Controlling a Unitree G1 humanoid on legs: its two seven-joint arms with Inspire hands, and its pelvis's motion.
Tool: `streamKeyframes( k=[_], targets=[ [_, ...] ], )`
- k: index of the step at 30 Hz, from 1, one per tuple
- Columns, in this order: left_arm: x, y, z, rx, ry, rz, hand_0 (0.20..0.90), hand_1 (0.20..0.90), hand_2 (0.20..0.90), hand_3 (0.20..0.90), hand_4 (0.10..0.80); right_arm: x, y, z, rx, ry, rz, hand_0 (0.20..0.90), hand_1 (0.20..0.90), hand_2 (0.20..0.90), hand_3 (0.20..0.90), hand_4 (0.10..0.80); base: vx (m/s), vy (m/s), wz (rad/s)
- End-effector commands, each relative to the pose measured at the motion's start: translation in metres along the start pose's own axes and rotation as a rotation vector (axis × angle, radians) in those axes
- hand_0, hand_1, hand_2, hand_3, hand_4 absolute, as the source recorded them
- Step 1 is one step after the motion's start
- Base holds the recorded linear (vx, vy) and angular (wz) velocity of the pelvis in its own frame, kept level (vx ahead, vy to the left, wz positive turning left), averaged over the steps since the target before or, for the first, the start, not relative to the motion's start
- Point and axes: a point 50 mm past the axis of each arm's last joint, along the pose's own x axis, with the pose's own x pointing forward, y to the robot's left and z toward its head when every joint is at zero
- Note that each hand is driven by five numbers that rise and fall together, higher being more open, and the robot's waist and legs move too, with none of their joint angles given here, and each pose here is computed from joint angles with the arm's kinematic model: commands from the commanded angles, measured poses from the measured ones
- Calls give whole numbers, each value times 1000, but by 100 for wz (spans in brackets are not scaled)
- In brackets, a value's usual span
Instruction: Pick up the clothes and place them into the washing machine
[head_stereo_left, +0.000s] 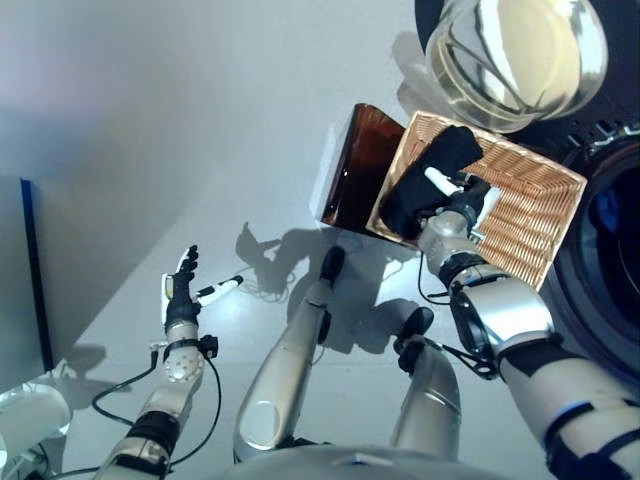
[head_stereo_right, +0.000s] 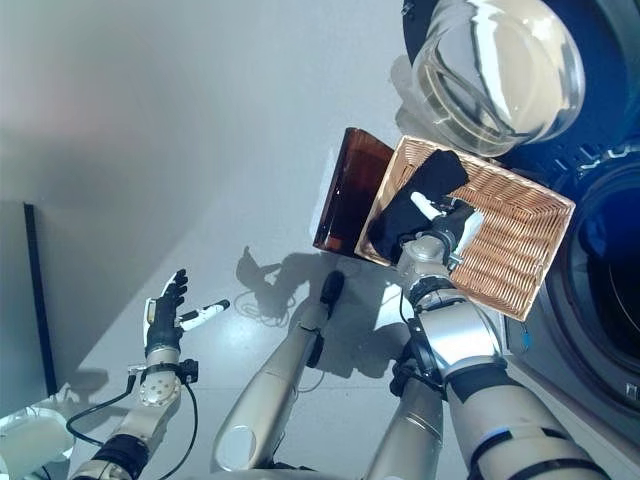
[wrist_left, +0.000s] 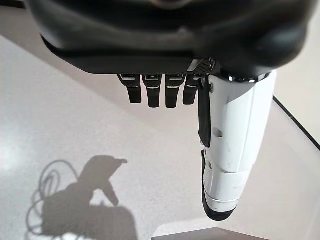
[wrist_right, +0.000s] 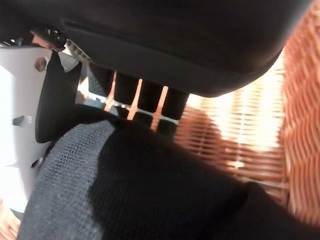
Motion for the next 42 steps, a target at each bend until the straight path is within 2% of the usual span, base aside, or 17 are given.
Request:
streamKeyframes(
  k=[1,11,13,14,20,27,32,33,37,42],
  targets=[
    [1,21,-6,14,-10,71,900,900,900,900,800,12,-18,31,182,-149,-11,200,200,200,200,300,5,13,-21],
    [-22,10,-37,-85,139,32,900,900,900,900,800,4,-54,-21,388,-95,-6,200,200,200,200,300,-8,15,-21],
    [-24,9,-37,-101,136,30,900,900,900,900,800,4,-59,-25,399,-97,-9,200,200,200,200,300,2,-10,-18],
    [-21,10,-31,-141,112,54,900,900,900,900,800,2,-64,-20,483,-129,1,200,200,200,200,300,-8,4,-29],
    [-28,9,-31,-223,94,59,900,900,900,900,800,-1,-94,-21,517,-219,-52,200,200,200,200,300,20,-7,-24],
    [-21,5,5,-337,-83,52,900,900,900,900,800,5,-104,3,527,-315,-129,200,200,200,200,300,-15,-34,-17],
    [-14,18,53,-405,-312,65,900,900,900,900,800,13,-96,42,573,-395,-125,200,200,200,200,300,-111,-122,-6],
    [-13,25,71,-415,-408,75,900,900,900,900,800,15,-97,51,583,-418,-136,200,200,200,200,300,-10,-142,1],
    [-18,35,95,-422,-530,91,900,900,900,900,800,13,-92,68,600,-474,-123,200,200,200,200,300,-82,-133,4],
    [-25,44,118,-447,-657,100,900,900,900,900,800,19,-90,113,597,-545,-144,200,200,200,200,300,-59,-73,8]
  ],
)
